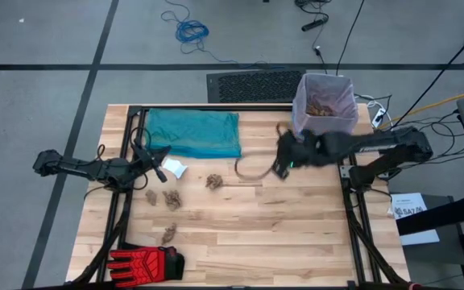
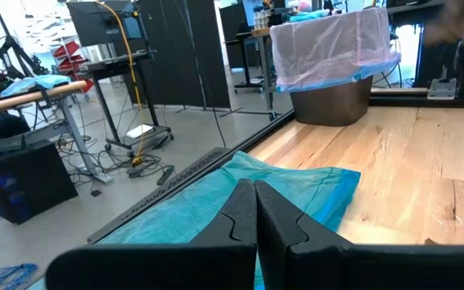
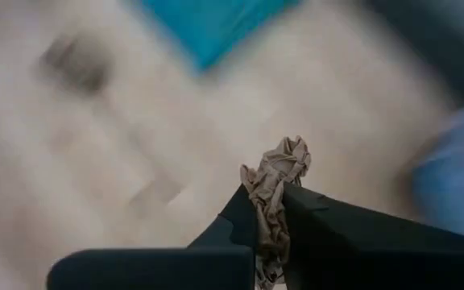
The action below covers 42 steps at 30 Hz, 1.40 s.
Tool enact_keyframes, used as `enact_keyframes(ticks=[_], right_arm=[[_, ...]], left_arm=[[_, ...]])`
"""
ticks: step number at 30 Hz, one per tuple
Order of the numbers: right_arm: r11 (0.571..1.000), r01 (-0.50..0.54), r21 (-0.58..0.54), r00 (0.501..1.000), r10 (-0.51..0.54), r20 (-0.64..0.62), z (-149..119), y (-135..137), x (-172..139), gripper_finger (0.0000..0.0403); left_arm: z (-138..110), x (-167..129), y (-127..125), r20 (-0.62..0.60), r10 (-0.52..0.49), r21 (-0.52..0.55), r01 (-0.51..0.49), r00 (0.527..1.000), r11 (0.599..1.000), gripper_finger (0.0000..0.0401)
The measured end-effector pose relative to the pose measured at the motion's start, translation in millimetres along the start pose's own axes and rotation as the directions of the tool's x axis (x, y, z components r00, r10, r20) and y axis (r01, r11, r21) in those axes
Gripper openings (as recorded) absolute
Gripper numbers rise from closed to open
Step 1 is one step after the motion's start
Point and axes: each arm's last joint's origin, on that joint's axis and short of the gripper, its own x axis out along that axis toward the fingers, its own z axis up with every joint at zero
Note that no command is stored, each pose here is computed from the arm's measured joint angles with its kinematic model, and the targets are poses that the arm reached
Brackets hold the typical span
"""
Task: Place trash/remove bag and relplace
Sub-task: Put the brown napkin into the trash bin, then move the trash bin closer to the center of the table
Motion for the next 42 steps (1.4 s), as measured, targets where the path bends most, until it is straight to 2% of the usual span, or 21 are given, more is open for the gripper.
enact_keyframes(ticks=[3,6,9,14,16,20,27,32,34,37,39,42], right_arm=[[0.986,0.164,0.021,0.98,-0.165,0.11,31.2,-27.8,-25.9,0.0002],[0.947,0.315,0.061,0.934,-0.321,0.158,53.1,-59.0,-40.2,0.0001],[0.904,0.415,0.105,0.898,-0.425,0.111,64.9,-90.4,-37.2,0.0001],[0.82,0.556,0.136,0.831,-0.554,-0.053,70.8,-140.6,-21.1,0.0007],[0.817,0.556,0.155,0.831,-0.543,-0.12,72.4,-157.2,-13.8,0.0021],[0.841,0.502,0.202,0.859,-0.459,-0.225,74.9,-180.2,1.7,0.0068],[0.842,0.528,0.109,0.826,-0.478,-0.299,83.8,-199.5,34.0,0.017],[0.824,0.562,0.068,0.791,-0.512,-0.333,85.6,-208.1,47.0,0.0209],[0.826,0.559,0.073,0.792,-0.506,-0.341,85.0,-209.2,47.5,0.0216],[0.871,0.481,0.103,0.83,-0.415,-0.372,82.4,-208.1,47.9,0.0213],[0.9,0.416,0.132,0.855,-0.338,-0.393,80.7,-206.4,48.7,0.0194],[0.936,0.311,0.166,0.886,-0.223,-0.406,79.6,-201.3,51.9,0.0141]], left_arm=[[-0.1,0.0,0.0,0.0,0.0,0.001,0.0,1.0,1.0,0.0],[-0.1,0.0,0.0,-0.001,0.0,0.001,0.0,1.0,1.0,0.0],[-0.1,0.0,0.0,-0.001,0.0,0.001,0.0,1.0,1.0,0.0],[-0.1,0.0,0.0,-0.001,0.0,0.001,0.0,1.0,1.0,0.0],[-0.1,0.0,0.0,0.0,0.0,0.0,0.0,1.0,1.0,0.0],[-0.1,0.0,0.0,0.0,0.0,0.0,0.0,1.0,1.0,0.0],[-0.2,0.0,-0.1,-0.001,0.0,0.001,0.0,1.0,1.0,0.0],[0.0,0.0,0.0,0.0,0.0,0.0,0.0,1.0,1.0,0.0],[0.0,0.0,0.0,0.0,0.0,0.001,0.0,1.0,1.0,0.0],[-0.1,0.0,0.0,0.0,0.0,0.001,0.0,1.0,1.0,0.0],[-0.1,0.0,0.0,-0.001,0.0,0.001,0.0,1.0,1.0,0.0],[-0.1,0.0,0.0,-0.001,0.0,0.001,0.0,1.0,1.0,0.0]])
